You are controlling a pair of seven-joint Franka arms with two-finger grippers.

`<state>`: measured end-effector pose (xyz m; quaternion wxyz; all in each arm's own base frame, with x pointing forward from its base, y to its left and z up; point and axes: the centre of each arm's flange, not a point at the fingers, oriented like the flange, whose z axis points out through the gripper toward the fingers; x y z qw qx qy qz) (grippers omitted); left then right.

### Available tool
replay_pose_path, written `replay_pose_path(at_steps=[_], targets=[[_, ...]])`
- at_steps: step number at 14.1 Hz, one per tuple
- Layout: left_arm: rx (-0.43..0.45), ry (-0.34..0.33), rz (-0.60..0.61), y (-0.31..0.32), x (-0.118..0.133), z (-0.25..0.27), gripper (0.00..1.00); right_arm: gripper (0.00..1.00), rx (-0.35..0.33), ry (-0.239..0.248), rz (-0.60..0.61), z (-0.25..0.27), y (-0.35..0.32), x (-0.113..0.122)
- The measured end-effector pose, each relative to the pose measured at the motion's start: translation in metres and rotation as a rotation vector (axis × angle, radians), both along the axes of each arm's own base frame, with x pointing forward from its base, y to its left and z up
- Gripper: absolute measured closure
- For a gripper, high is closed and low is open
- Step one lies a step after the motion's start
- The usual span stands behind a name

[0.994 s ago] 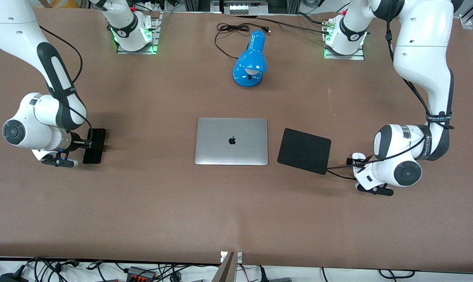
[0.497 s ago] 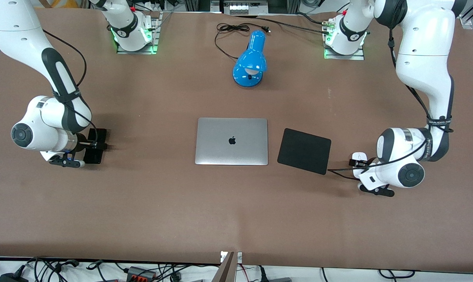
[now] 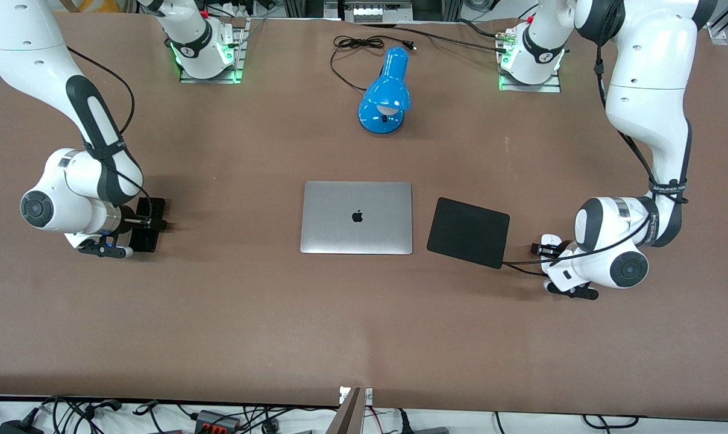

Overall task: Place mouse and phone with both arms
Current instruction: 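Carry the phone toward the laptop while the left gripper moves mouse onto pad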

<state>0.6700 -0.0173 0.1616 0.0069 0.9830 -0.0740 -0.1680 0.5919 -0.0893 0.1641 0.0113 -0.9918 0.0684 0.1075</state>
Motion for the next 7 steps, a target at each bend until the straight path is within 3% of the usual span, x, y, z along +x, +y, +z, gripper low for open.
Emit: replay_pose_path(at_steps=[3,5,7], targets=[[-0.024,0.064,-0.013,-0.017,-0.006,0.007,0.38,0.04,0.000,0.000,0.000,0.000,0.000,0.000],[-0.095,0.096,-0.034,-0.062,-0.011,0.025,0.38,0.20,-0.001,-0.005,-0.003,0.004,-0.002,0.002],[-0.147,0.102,-0.052,-0.110,-0.018,0.038,0.38,0.20,-0.001,-0.006,-0.001,0.004,-0.001,0.002]])
